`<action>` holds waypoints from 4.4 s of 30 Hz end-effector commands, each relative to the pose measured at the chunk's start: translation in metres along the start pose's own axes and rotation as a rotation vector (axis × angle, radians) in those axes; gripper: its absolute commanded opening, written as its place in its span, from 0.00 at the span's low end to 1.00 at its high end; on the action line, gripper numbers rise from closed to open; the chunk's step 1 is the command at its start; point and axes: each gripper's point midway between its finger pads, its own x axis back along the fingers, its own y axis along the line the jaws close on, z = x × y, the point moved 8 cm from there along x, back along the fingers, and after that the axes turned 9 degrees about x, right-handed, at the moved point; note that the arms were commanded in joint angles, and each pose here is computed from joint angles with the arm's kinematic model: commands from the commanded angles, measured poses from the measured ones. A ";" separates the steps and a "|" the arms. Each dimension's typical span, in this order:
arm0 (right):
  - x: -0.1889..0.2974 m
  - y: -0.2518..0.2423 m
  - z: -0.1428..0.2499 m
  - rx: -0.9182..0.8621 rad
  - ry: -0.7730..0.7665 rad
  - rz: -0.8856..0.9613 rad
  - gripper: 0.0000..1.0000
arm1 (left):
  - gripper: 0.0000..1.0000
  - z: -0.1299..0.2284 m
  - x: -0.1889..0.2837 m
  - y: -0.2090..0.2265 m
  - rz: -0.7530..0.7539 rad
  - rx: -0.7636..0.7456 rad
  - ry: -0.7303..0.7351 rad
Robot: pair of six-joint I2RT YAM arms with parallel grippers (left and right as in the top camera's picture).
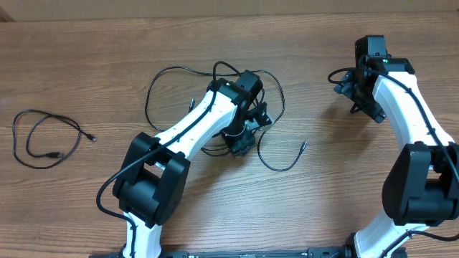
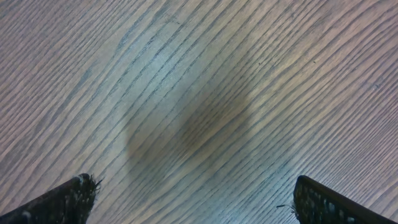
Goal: Untangle cables
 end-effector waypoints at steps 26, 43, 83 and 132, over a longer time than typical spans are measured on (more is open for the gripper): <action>0.003 -0.001 -0.001 -0.009 -0.012 0.004 1.00 | 0.38 -0.006 -0.012 0.008 -0.105 0.227 -0.050; 0.003 -0.001 -0.001 -0.009 -0.012 0.004 1.00 | 0.31 -0.004 -0.032 0.004 -0.108 0.296 -0.081; 0.003 -0.001 -0.001 -0.009 -0.012 0.004 1.00 | 0.20 -0.003 -0.041 0.014 -0.180 0.504 -0.130; 0.003 -0.001 -0.001 -0.009 -0.012 0.004 1.00 | 0.04 -0.055 0.152 0.046 -0.178 0.577 -0.421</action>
